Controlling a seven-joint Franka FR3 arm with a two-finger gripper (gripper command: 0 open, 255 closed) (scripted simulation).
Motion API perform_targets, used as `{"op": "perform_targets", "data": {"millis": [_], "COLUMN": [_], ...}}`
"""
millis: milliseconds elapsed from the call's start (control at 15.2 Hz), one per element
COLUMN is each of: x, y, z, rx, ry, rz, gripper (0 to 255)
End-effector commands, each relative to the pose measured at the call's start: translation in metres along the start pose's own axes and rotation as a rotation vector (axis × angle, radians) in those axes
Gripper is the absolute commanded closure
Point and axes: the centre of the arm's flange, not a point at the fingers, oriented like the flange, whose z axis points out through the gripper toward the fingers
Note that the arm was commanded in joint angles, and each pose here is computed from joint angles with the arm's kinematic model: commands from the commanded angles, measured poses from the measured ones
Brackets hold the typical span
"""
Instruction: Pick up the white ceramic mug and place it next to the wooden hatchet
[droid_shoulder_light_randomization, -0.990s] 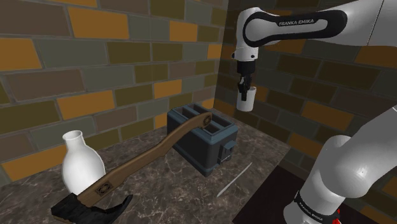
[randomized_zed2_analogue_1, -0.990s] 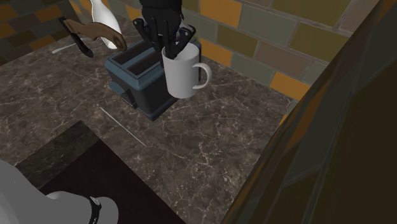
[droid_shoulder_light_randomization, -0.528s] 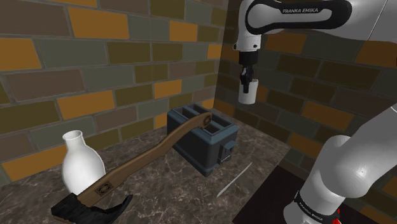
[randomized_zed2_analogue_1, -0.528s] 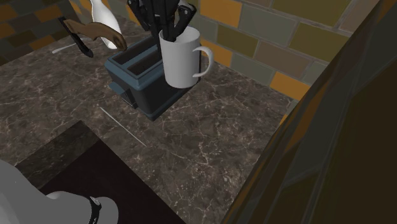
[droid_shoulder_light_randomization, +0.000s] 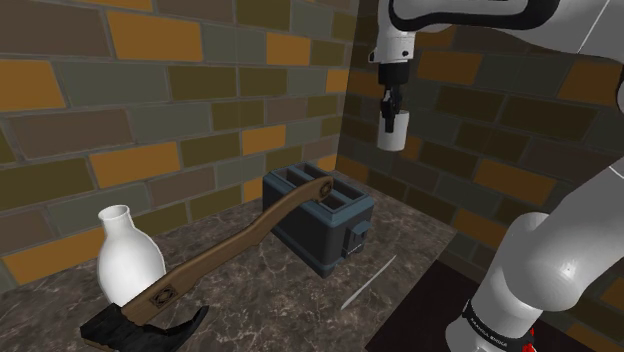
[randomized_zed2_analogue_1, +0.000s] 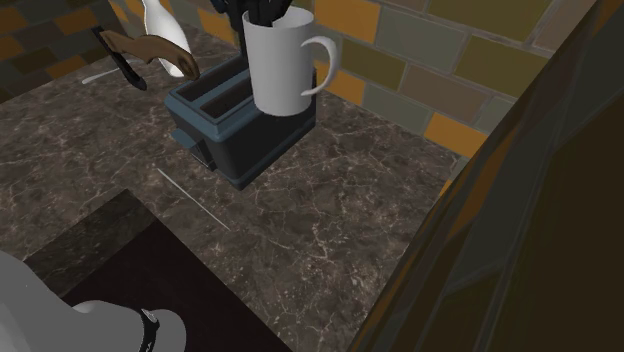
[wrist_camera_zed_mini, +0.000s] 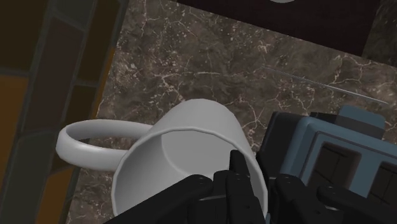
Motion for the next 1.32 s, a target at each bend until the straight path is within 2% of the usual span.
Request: {"op": "perform_targets", "data": {"millis": [0,462,1254], "x": [-0.002,-0.008,-0.025], "y": [0.000,0.001,-0.156], "z": [-0.012,-0.044,-0.046], "rx": [0.000,0.000,0.000], "ry": [0.000,0.000,0.000], "rz": [0.000,0.000,0.000], "gripper": [255,255,255]}}
